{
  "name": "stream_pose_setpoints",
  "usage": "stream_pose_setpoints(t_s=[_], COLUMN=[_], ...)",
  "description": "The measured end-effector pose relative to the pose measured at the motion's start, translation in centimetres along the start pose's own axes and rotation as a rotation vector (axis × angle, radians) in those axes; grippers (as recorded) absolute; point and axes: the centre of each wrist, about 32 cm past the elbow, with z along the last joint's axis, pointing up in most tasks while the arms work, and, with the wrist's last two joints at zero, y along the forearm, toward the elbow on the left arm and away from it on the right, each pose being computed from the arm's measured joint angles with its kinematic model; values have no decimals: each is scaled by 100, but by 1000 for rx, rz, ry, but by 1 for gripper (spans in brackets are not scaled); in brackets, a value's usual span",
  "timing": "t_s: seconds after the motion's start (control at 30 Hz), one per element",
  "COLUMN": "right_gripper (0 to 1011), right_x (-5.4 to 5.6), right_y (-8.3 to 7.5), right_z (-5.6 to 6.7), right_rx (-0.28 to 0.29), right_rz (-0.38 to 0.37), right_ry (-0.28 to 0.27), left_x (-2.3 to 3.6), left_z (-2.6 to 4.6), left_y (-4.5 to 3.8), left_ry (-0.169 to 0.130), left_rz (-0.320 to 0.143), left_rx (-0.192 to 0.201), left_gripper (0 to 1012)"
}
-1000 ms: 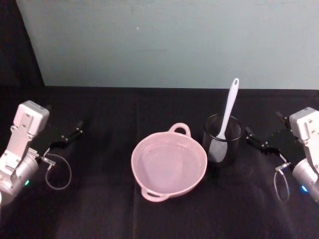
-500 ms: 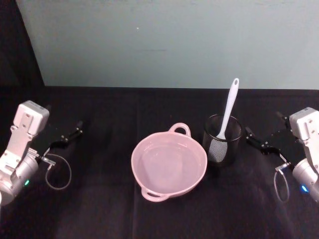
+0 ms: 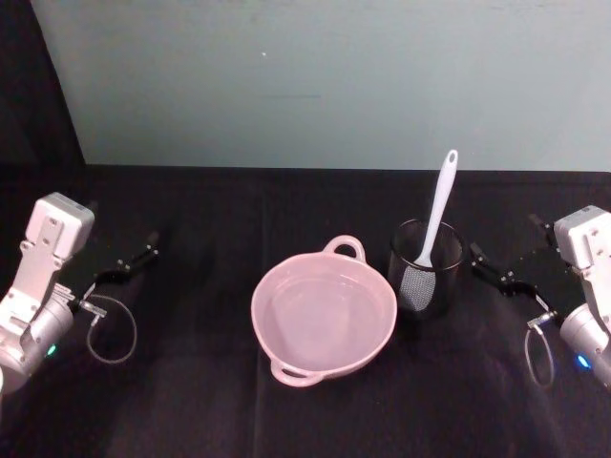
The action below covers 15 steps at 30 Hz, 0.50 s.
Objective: Use the one hand to pick up the spoon and stir the clear water in the bowl.
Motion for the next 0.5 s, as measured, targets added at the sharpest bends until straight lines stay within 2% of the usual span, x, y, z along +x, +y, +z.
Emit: stream_pose_setpoints(t_s=[0.5], right_gripper=[1003], right_x=[2], right_y=[-42], right_z=[4], right_rx=[7], right_rz=[-8], right_ry=[13], left_x=[0], left_z=[0], left_y=[0], left_ry=[0], left_rz=[0], left_rx=[0], left_gripper=[1005])
